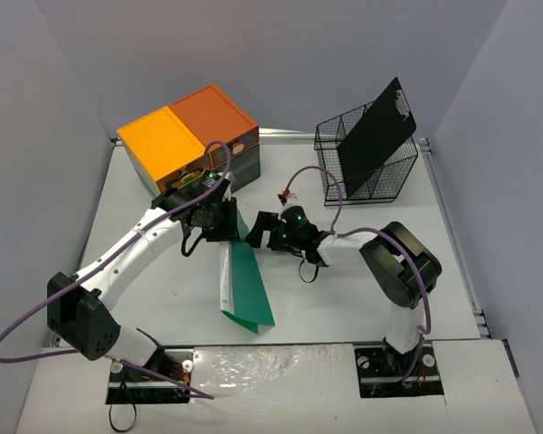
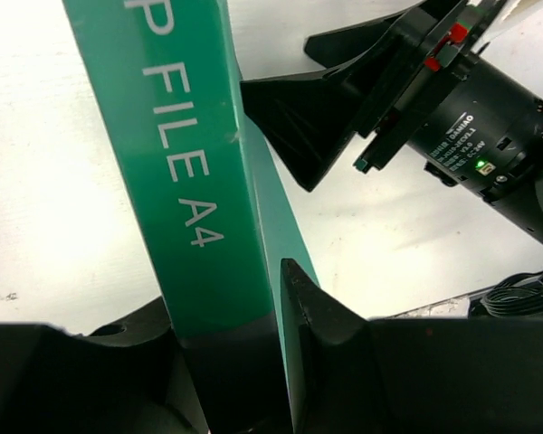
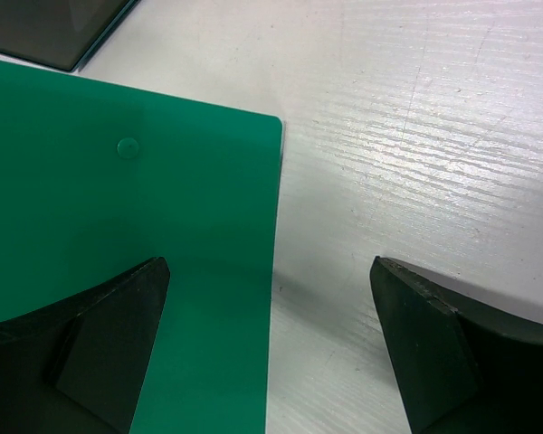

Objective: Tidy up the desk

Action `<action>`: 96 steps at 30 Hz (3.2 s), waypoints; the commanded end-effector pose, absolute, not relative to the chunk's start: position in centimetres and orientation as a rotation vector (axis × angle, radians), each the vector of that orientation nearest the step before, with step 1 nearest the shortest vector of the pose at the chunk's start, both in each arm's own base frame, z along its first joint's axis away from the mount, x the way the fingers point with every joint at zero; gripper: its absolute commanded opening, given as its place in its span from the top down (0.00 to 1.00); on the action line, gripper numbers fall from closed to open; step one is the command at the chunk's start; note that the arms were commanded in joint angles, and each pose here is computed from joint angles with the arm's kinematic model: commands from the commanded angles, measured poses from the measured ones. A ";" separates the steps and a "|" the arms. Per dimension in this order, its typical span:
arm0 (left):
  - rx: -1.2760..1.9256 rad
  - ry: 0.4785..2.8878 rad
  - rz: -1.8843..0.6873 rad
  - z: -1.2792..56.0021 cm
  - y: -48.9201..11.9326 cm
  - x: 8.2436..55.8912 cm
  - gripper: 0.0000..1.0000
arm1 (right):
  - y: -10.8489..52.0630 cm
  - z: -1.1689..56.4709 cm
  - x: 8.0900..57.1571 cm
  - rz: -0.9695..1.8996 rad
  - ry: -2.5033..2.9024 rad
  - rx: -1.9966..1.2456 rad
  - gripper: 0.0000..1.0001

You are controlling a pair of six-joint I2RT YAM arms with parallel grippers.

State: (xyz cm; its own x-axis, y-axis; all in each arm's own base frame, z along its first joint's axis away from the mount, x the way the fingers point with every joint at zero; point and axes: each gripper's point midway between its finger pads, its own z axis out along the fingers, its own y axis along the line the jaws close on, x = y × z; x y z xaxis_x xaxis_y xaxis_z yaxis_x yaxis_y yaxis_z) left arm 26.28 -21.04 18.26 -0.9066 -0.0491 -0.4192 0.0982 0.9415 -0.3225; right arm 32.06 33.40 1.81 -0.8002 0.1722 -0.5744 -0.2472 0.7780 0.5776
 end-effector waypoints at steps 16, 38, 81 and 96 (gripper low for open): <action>0.182 2.506 -0.441 26.4 -19.9 25.2 1.00 | 23.7 -2.5 20.2 0.332 2.952 0.038 0.07; 0.392 2.026 -0.617 37.8 -26.9 31.6 1.00 | 18.9 17.8 29.9 0.463 2.552 0.299 0.05; 0.384 1.015 -0.460 55.6 -41.7 45.1 1.00 | 8.5 12.8 21.8 0.187 2.651 0.694 0.00; 0.299 0.959 -0.452 51.7 -45.0 47.9 1.00 | 8.6 11.5 19.7 0.209 2.728 0.632 0.00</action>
